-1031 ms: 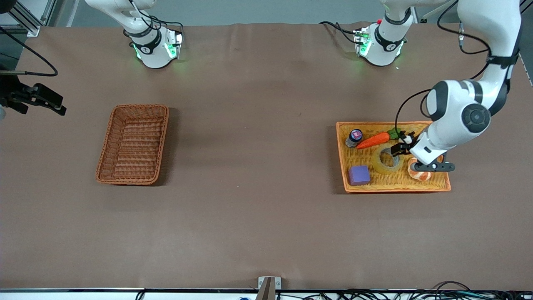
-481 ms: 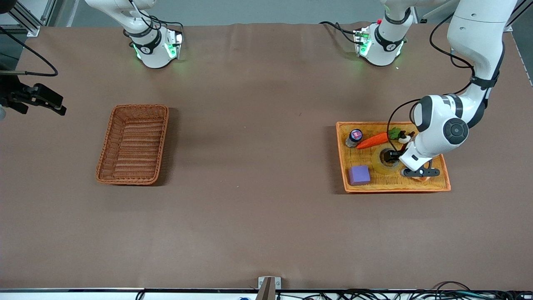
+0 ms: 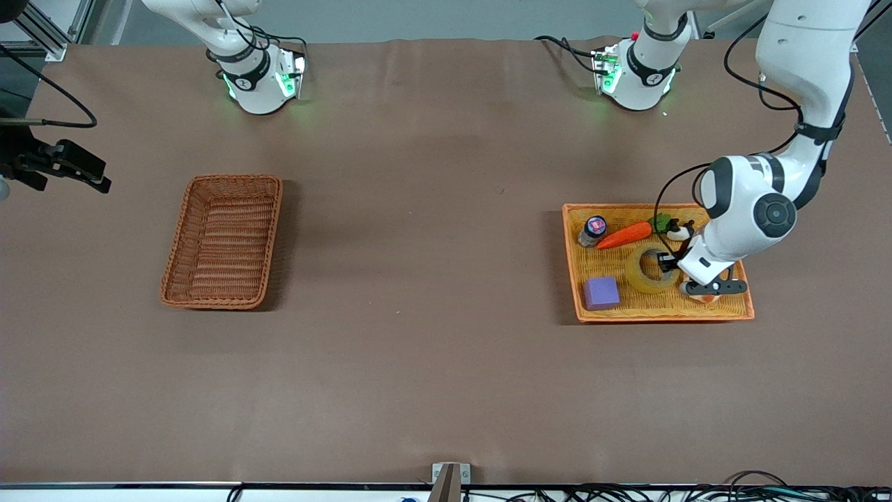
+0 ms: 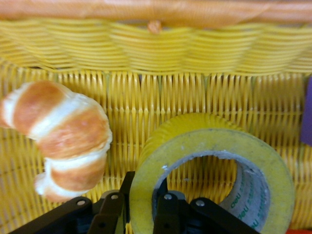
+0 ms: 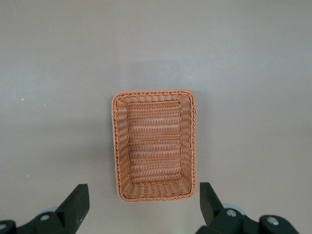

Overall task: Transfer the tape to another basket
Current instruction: 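Close the left gripper on the rim of the tape roll, then lift the tape roll and carry it toward the table middle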

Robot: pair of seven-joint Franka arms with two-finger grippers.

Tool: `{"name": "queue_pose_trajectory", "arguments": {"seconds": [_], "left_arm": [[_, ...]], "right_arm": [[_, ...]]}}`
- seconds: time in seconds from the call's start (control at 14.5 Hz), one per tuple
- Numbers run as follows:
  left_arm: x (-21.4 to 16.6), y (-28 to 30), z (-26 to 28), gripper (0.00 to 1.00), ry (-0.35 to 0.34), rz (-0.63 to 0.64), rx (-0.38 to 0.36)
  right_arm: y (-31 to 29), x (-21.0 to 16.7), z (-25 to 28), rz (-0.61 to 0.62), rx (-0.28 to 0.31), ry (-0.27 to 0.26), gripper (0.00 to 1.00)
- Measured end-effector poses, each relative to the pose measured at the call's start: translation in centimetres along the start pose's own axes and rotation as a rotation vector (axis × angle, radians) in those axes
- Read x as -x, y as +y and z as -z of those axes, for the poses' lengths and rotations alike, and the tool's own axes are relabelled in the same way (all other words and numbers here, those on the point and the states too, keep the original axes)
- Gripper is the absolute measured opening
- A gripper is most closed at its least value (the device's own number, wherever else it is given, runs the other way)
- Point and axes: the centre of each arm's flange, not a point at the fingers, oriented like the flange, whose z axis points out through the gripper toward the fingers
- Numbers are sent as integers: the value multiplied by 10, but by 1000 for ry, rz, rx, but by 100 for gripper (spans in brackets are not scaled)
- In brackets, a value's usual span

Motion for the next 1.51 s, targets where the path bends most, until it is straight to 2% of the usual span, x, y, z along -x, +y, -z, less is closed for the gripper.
{"name": "queue_pose_trajectory", "arguments": {"seconds": [0.28, 0.48, 0.62, 0.76, 1.17, 1.51], "left_arm": [[-13, 21, 96, 21, 33, -36, -2], [-23, 85, 162, 21, 72, -58, 17], [-23, 139, 178, 21, 90, -62, 43], [-18, 196, 176, 21, 85, -61, 74], [13, 383, 133, 21, 73, 49, 74], [32, 487, 90, 21, 39, 57, 129]], "right_arm": [[0, 0, 0, 0, 0, -1, 100], [1, 0, 0, -1, 0, -1, 100], [1, 0, 0, -1, 0, -1, 100], [0, 0, -1, -1, 0, -2, 100], [2, -2, -7, -3, 1, -14, 100], [2, -2, -13, -4, 1, -25, 100]]}}
